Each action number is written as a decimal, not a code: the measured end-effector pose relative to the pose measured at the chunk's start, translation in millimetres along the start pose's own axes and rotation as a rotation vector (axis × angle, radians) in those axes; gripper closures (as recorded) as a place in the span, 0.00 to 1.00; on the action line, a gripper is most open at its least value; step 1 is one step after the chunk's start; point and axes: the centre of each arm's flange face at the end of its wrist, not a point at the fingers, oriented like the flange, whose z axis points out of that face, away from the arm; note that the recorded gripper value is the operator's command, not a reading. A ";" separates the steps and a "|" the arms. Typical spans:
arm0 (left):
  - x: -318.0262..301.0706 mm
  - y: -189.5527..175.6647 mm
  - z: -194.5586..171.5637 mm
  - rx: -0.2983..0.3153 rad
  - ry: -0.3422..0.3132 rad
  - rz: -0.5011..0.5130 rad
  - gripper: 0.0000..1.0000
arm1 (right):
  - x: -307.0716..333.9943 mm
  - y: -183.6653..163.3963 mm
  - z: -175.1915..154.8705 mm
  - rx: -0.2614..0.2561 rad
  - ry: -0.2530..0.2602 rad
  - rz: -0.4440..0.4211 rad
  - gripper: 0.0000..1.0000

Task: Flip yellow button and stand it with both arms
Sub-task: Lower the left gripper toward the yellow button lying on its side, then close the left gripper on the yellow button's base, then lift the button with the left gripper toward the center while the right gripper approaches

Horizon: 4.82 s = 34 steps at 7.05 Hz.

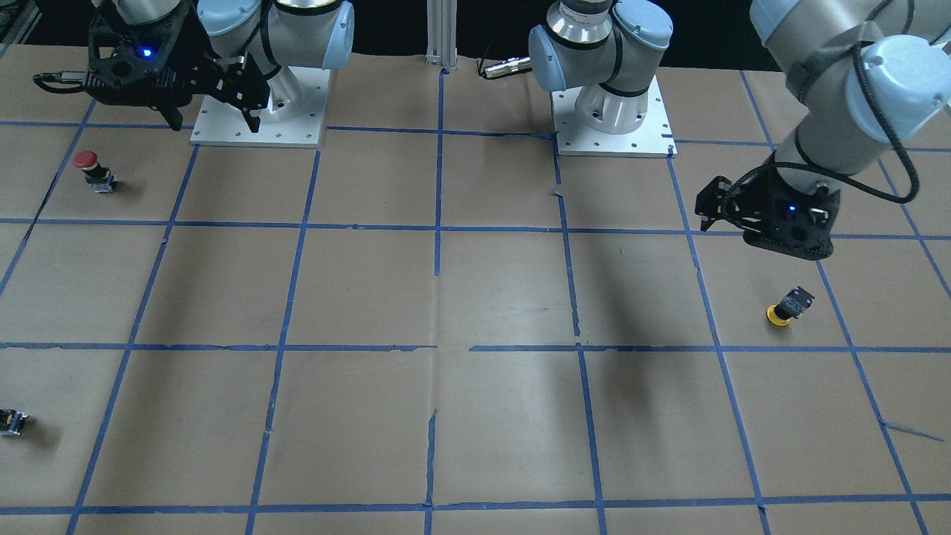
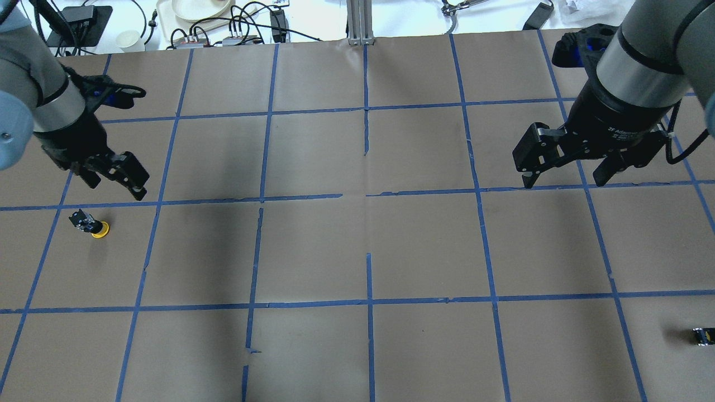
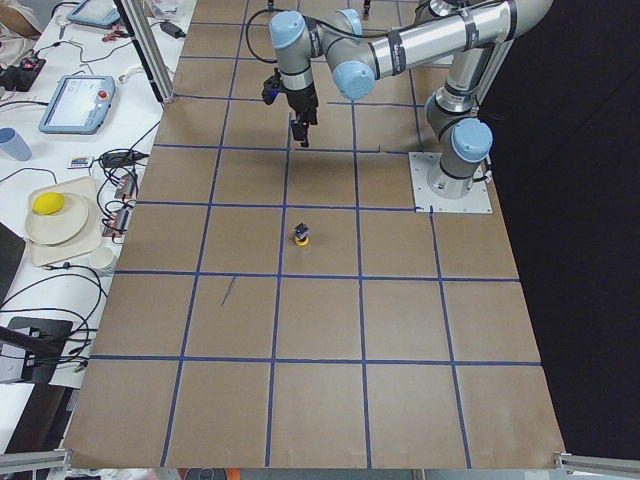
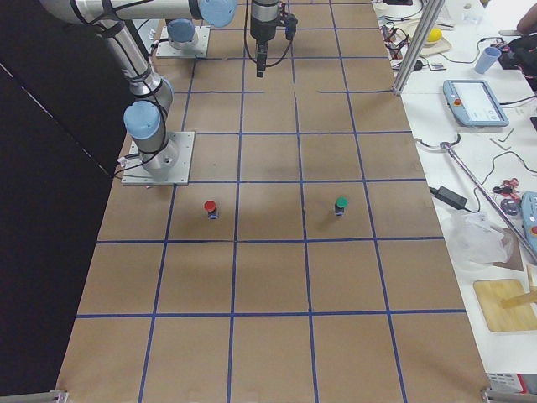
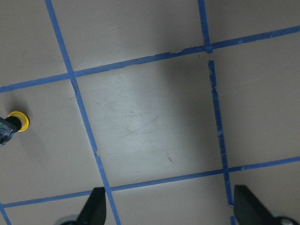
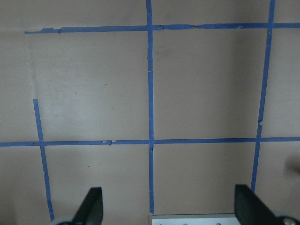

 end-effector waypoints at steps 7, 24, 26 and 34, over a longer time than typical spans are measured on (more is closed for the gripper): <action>-179.9 13.3 109.2 0.113 -0.005 0.459 0.05 | 0.0 -0.3 -0.1 0.002 0.000 0.000 0.00; -86.5 18.7 112.9 0.219 0.039 0.543 0.95 | -40.3 -20.8 -22.2 -0.025 -0.471 0.673 0.00; -22.1 9.8 83.8 0.287 0.249 0.419 0.95 | -50.5 -29.7 -26.5 -0.068 -0.598 0.752 0.00; 193.6 -33.8 -16.5 0.560 1.388 -0.072 0.96 | -73.7 -40.4 8.1 -0.290 -0.820 0.968 0.01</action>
